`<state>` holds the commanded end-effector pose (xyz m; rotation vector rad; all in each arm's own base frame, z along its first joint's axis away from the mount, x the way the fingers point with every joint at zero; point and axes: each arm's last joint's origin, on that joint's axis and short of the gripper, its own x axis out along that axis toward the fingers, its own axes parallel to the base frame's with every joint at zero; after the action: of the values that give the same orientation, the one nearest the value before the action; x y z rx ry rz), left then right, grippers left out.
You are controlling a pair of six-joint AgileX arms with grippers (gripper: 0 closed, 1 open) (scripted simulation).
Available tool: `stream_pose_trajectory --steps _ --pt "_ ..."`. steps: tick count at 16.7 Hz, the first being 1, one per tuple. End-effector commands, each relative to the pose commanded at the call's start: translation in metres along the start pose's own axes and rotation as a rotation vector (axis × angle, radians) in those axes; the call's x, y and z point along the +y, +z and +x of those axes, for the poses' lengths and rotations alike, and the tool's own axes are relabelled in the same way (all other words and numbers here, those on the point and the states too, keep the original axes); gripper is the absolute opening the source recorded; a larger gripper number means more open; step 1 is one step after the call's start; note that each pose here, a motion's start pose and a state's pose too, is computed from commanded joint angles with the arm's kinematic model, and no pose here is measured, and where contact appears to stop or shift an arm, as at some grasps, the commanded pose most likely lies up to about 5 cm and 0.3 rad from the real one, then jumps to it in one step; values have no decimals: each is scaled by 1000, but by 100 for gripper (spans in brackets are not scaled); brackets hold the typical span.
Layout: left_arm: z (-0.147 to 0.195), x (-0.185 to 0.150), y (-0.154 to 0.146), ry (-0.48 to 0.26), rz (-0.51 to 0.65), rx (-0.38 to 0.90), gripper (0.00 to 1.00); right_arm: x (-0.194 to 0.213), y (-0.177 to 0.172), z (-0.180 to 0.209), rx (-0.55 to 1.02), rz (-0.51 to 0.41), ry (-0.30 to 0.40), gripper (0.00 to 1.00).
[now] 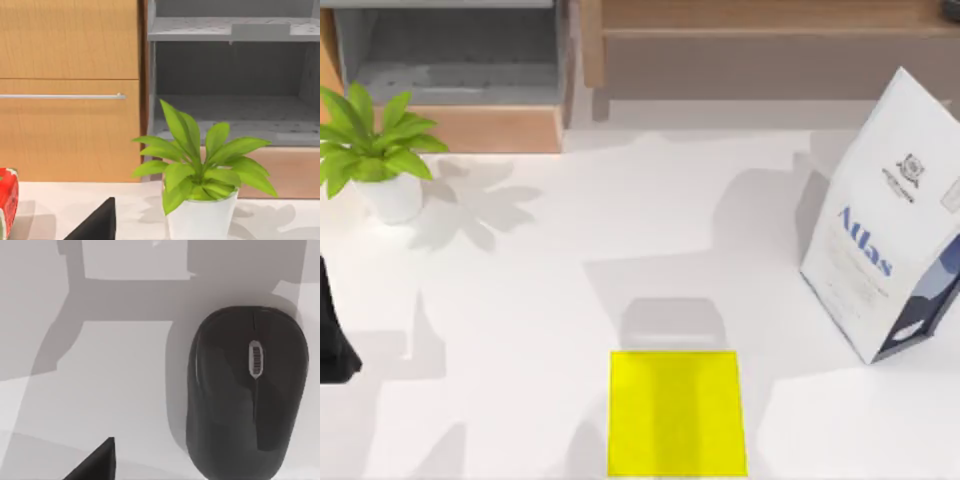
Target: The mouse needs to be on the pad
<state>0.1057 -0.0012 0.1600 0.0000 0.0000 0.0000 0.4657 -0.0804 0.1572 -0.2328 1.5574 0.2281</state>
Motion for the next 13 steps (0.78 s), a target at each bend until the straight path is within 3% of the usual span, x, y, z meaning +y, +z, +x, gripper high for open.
stream_pose_trajectory --steps 5,9,13 --pt "0 0 0 0 0 0 100 1 -3 52 -1 0 -1 100" --pt "0 0 0 0 0 0 100 1 -3 55 1 0 0 100" --pt "0 0 0 0 0 0 100 1 -3 55 1 0 0 70"
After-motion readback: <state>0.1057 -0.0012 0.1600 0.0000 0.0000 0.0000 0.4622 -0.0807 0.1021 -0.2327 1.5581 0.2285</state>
